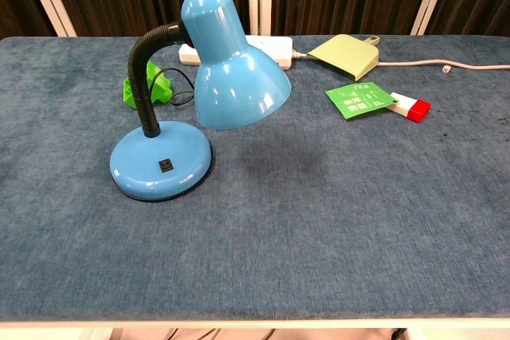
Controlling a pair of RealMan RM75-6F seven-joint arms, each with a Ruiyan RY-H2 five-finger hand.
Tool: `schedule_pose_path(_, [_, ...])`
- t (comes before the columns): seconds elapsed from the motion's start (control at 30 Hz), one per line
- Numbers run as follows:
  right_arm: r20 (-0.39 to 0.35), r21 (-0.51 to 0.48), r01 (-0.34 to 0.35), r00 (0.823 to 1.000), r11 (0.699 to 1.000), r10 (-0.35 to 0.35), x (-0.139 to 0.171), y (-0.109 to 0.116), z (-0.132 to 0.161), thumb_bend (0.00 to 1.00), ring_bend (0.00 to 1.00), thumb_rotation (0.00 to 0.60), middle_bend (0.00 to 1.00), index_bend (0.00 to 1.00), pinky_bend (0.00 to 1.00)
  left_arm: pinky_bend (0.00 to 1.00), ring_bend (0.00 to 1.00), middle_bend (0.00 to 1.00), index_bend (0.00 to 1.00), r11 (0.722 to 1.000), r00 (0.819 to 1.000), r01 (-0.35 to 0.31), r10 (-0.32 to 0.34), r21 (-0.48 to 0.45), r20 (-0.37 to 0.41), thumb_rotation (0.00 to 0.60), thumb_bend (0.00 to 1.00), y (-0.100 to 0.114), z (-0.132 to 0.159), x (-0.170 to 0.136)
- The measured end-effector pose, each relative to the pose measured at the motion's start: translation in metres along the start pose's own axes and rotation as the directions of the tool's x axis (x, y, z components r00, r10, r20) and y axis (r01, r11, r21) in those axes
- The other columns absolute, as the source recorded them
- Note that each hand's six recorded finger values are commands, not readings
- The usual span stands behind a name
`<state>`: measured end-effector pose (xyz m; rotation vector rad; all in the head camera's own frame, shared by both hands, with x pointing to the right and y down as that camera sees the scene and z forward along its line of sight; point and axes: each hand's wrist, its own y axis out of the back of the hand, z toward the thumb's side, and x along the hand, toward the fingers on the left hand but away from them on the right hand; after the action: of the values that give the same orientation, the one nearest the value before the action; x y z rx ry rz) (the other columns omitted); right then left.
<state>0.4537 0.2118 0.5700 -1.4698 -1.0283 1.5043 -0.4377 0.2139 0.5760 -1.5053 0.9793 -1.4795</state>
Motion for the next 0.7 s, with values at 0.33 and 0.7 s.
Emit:
schedule_pose_path(0.33, [0.007,-0.002,0.008,1.0,1.0,-0.008,0.002,0.003,-0.003,0.15,0.0,0.6,0.0,0.0,0.0,0.03,0.03,0.14,0.13,1.0,1.0,0.013,-0.013,-0.007,0.021,0.6,0.04,-0.003,0.006,0.0])
schedule_pose_path(0.7, [0.004,-0.019,0.045,0.999,0.999,-0.045,0.0,0.01,-0.002,0.16,0.0,0.6,0.0,0.0,0.0,0.79,0.73,0.75,0.17,0.99,0.987,0.142,-0.14,-0.015,0.079,0.6,0.33,-0.028,0.026,-0.001])
